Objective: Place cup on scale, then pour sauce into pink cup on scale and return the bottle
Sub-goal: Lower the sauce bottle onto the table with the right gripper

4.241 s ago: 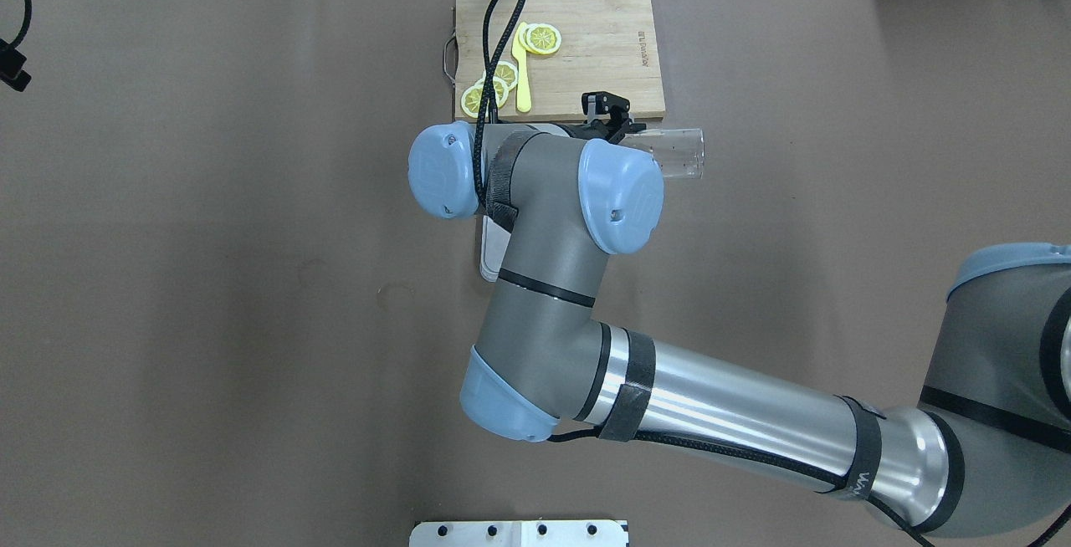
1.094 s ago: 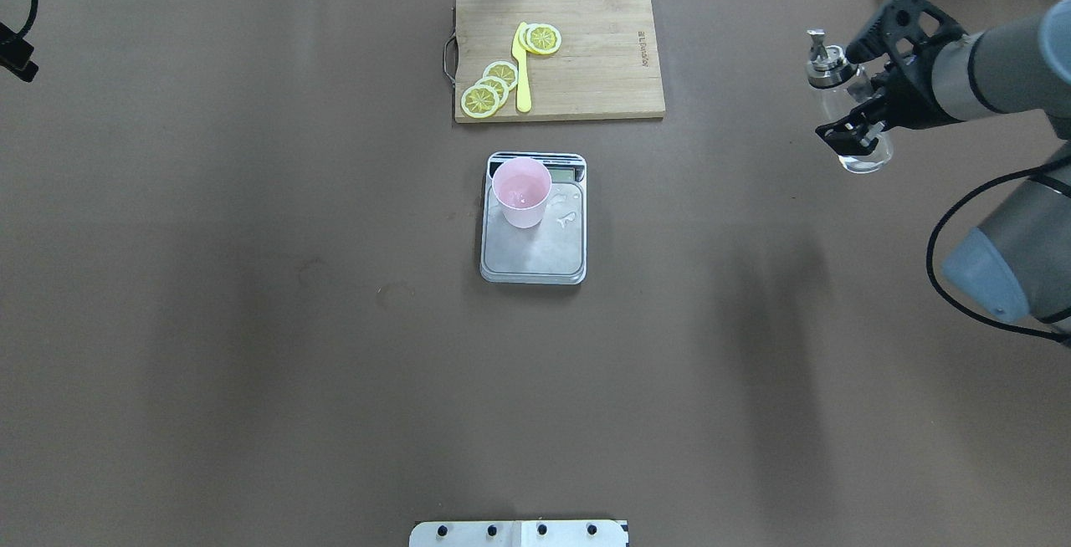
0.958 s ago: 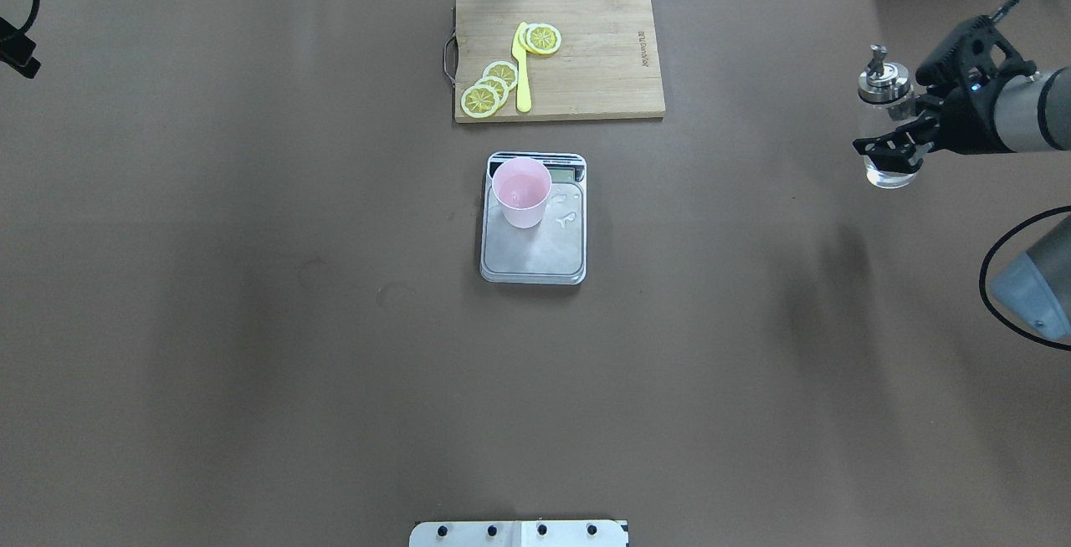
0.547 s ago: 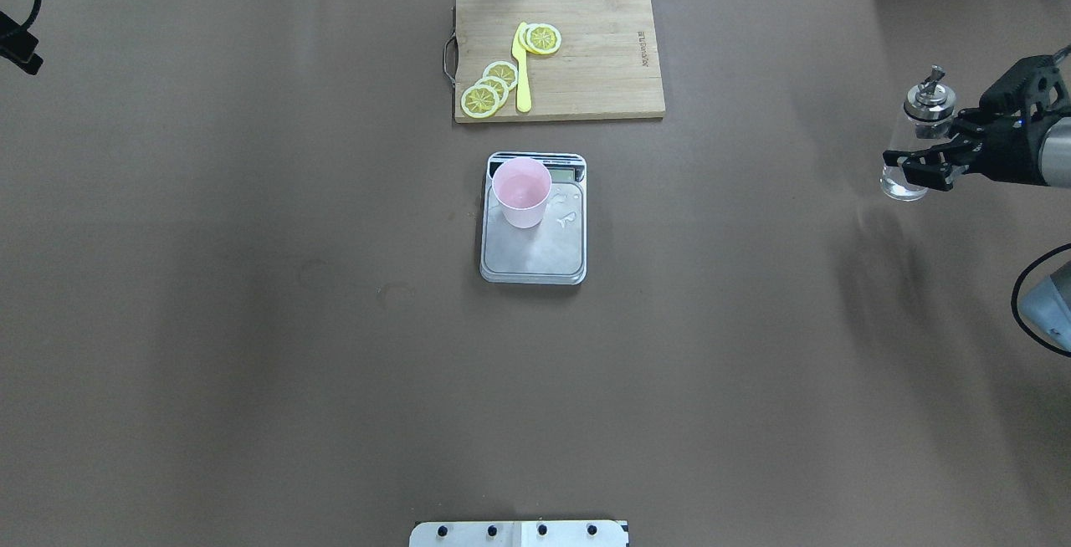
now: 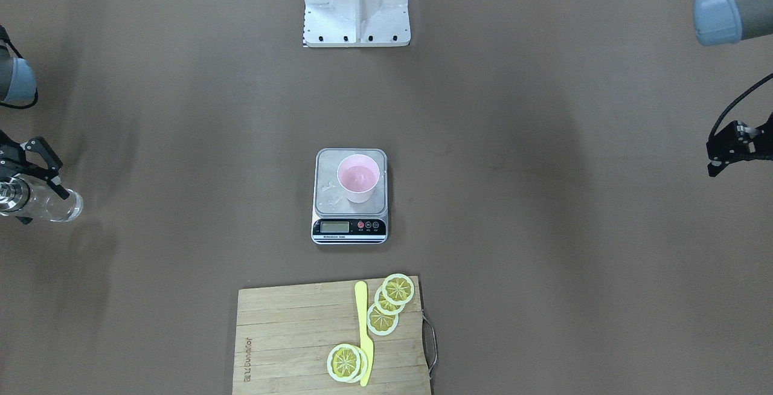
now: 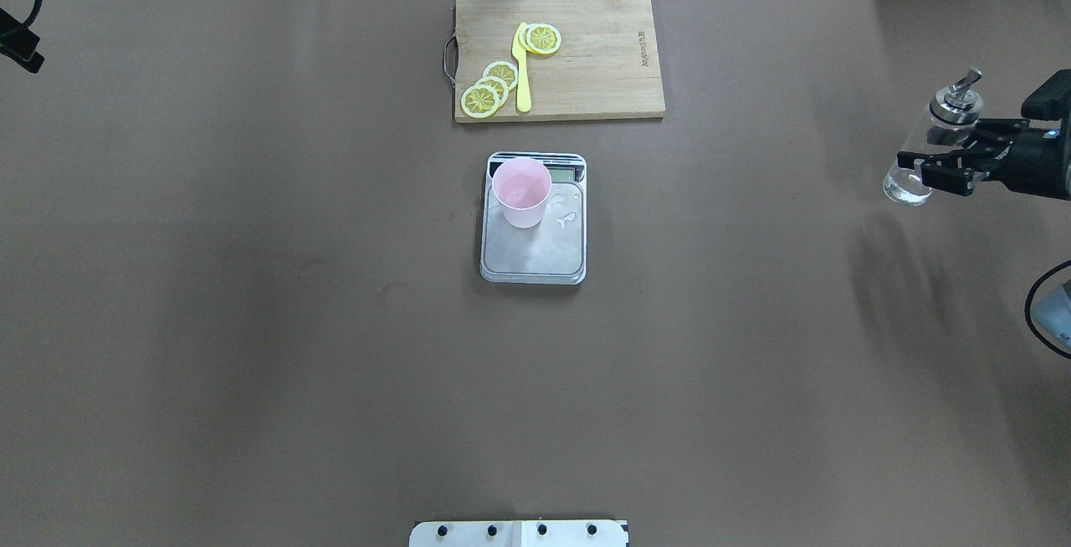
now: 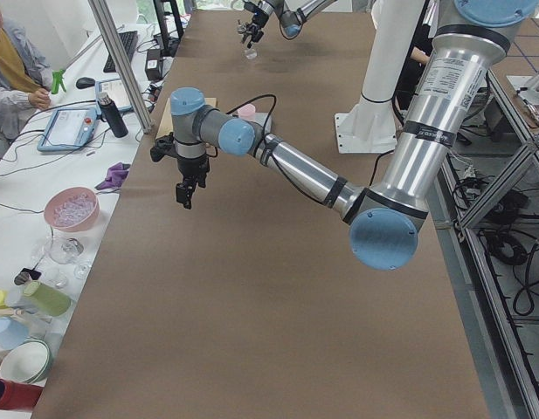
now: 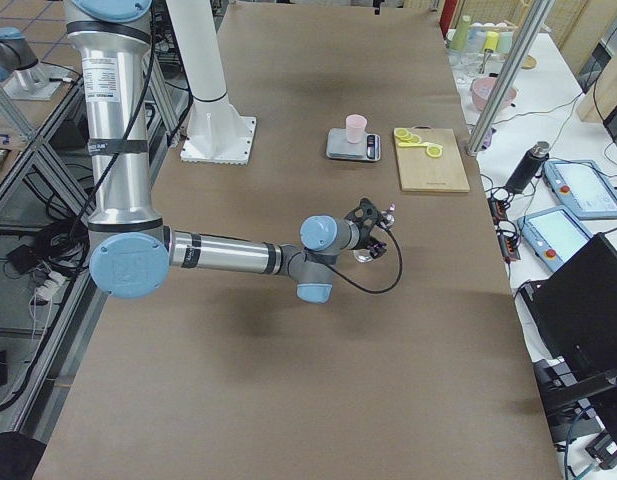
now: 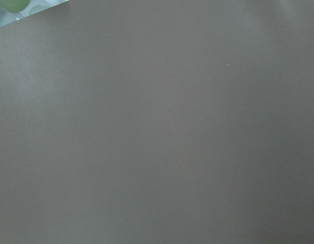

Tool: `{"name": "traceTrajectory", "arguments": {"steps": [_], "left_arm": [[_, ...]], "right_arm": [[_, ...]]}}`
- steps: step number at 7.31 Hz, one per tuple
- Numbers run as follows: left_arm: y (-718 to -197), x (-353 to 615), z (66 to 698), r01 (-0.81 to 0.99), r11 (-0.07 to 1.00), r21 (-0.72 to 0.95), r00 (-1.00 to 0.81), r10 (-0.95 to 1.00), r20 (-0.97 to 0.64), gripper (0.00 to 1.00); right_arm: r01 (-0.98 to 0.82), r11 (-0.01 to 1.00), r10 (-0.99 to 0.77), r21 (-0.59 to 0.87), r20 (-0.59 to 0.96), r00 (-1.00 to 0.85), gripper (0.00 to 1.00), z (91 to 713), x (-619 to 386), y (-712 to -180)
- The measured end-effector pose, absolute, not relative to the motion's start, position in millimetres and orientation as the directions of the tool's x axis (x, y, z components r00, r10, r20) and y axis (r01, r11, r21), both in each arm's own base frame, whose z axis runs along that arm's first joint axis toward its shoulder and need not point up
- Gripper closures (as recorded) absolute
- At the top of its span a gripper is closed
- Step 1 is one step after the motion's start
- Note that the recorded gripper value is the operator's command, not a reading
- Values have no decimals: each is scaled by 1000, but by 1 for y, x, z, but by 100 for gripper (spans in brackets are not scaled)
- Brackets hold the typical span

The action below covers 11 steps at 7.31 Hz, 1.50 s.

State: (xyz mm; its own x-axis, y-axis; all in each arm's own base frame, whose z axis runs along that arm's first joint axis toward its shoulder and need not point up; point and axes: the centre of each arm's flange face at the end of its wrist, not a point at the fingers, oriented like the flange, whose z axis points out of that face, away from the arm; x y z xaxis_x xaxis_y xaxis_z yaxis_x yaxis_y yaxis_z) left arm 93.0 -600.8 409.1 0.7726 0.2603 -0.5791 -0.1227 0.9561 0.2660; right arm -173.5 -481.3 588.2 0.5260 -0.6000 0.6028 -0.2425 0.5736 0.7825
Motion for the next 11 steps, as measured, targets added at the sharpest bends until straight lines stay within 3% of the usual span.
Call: {"name": "traceTrajectory", "arguments": {"steps": [6,11], "left_arm": [[-601,92,407,-120,956,266,773,259,-579,2],[-601,93,405,-121,956,268,772,260,-579,2]], "right_arm": [[-292,462,-666,837,545,509,100,636,-158,-457],[-276,482,-664,832,552,504,100,650,-162,-451]]}}
